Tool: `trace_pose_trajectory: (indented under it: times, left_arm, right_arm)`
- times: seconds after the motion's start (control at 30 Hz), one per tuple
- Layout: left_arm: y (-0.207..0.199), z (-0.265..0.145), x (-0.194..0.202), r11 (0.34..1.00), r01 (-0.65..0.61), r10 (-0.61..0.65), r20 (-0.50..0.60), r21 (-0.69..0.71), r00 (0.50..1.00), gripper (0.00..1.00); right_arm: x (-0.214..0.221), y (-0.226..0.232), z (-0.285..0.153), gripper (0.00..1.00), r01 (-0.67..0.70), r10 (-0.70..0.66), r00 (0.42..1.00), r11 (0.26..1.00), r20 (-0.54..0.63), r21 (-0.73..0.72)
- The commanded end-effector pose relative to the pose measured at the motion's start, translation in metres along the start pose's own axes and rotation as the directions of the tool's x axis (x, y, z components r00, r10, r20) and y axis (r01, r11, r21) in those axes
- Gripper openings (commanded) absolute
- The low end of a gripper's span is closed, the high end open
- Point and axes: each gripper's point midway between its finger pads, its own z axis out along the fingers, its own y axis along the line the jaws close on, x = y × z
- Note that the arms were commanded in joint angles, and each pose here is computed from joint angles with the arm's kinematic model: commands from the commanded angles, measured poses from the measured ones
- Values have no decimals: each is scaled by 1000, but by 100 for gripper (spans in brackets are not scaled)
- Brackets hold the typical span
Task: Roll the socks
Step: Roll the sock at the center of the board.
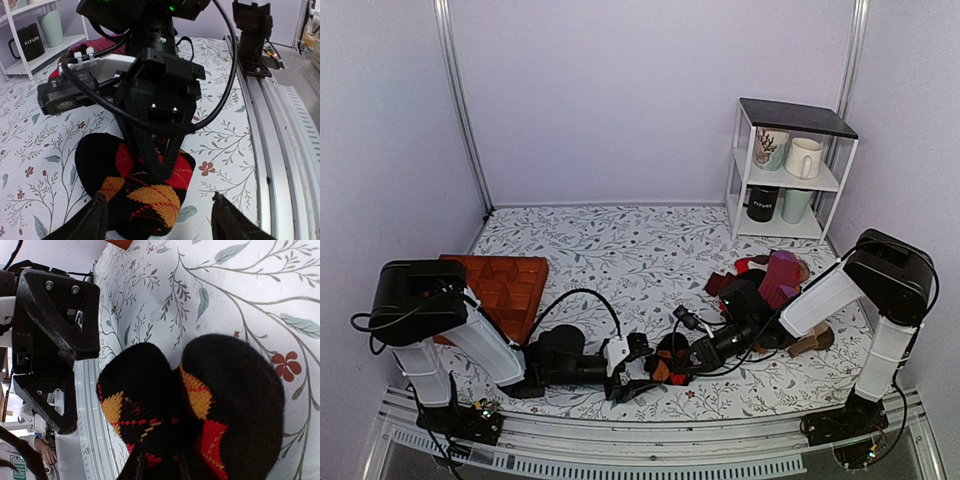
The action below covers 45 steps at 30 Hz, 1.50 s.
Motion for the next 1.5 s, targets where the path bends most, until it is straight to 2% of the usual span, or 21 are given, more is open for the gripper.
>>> trace_pose_trajectory:
  times: [0.0, 0.37, 0.6, 0.67, 0.83, 0.93, 1.1, 1.3, 1.4, 1.47]
  left_arm:
    - [-13, 7, 7, 998, 17, -16, -23, 63, 1000, 70]
    - [-11, 31, 16, 998, 23, -20, -50, 60, 999, 71]
    - [-19, 36, 59, 993, 85, -68, -188, 84, 980, 70]
    - [-22, 31, 71, 989, 120, -98, -226, 89, 969, 69]
    - [-36, 18, 90, 971, 198, -155, -287, 131, 946, 54]
    - [-40, 12, 99, 968, 218, -168, -316, 128, 934, 54]
    - [-45, 9, 119, 967, 226, -165, -385, 120, 908, 55]
    - [-47, 9, 133, 978, 182, -120, -444, 99, 888, 74]
    - [-43, 9, 137, 984, 157, -103, -460, 79, 882, 75]
    - [-41, 12, 140, 986, 151, -101, -475, 68, 874, 70]
  right_arm:
    - [80, -62, -2, 6, -162, 214, 963, 945, -165, 284]
    - [81, -61, -2, 6, -164, 216, 962, 946, -169, 279]
    - [81, -58, -3, 6, -165, 217, 962, 947, -167, 275]
    - [81, -58, -3, 6, -167, 218, 961, 947, -169, 276]
    - [81, -58, -3, 6, -166, 219, 961, 947, -170, 276]
    - [79, -56, -4, 6, -165, 216, 961, 948, -171, 271]
    - [73, -49, -4, 6, -161, 206, 964, 956, -169, 247]
    - [72, -49, -2, 6, -167, 213, 961, 956, -178, 242]
    - [73, -49, -2, 6, -171, 218, 959, 955, -180, 242]
    - [73, -49, -2, 6, -173, 220, 959, 955, -180, 241]
